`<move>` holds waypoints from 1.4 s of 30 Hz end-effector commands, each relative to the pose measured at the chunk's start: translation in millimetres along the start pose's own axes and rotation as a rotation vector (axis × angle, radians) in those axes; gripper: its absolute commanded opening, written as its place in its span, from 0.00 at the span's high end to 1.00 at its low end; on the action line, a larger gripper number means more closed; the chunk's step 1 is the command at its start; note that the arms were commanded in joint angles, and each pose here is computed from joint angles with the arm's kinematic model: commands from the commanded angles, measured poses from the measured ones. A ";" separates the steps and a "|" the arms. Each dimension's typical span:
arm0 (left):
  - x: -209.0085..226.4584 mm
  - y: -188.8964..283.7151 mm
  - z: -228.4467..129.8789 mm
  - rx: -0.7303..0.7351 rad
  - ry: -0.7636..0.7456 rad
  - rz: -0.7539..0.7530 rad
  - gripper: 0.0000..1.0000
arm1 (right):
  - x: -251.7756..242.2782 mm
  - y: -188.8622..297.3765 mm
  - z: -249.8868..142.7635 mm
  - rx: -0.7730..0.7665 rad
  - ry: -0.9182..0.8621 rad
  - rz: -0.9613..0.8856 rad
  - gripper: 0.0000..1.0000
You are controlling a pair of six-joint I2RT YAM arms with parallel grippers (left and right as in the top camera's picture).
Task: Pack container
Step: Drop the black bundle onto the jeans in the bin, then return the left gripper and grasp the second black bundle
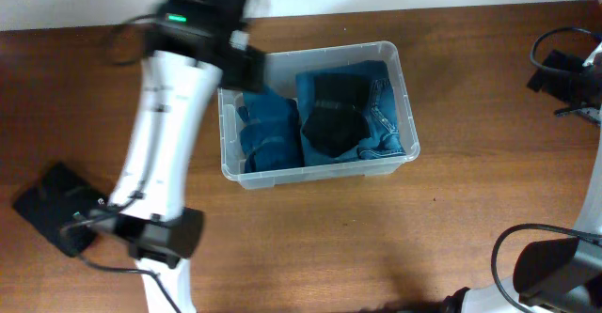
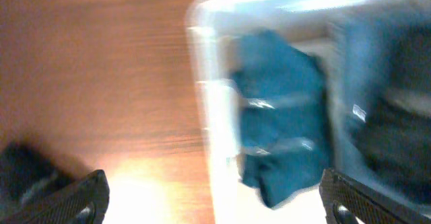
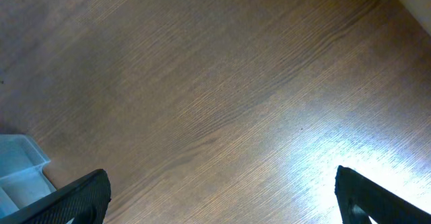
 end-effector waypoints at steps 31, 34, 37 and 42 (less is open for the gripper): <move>246.9 -165.5 -124.9 0.354 0.756 0.357 0.01 | -1.1 1.0 1.7 -0.009 -0.006 -0.008 0.02; 258.7 -166.1 -134.0 0.371 0.768 0.398 0.00 | -1.1 1.0 1.7 -0.009 -0.006 -0.008 0.02; 271.8 -165.9 -138.2 0.361 0.782 0.401 0.01 | -1.1 1.0 1.7 -0.009 -0.006 -0.008 0.02; 287.4 -176.0 -155.3 0.367 0.807 0.409 0.01 | -1.1 1.0 1.7 -0.009 -0.006 -0.008 0.02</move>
Point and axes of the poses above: each gripper's point midway between its finger pads, its own y axis back along the fingers, its own x axis along the line the jaws close on, z = x × y, the point moved 10 cm from there along y, back along the fingers, and after that the axes turned 3 degrees about y, right-handed, at the moved point
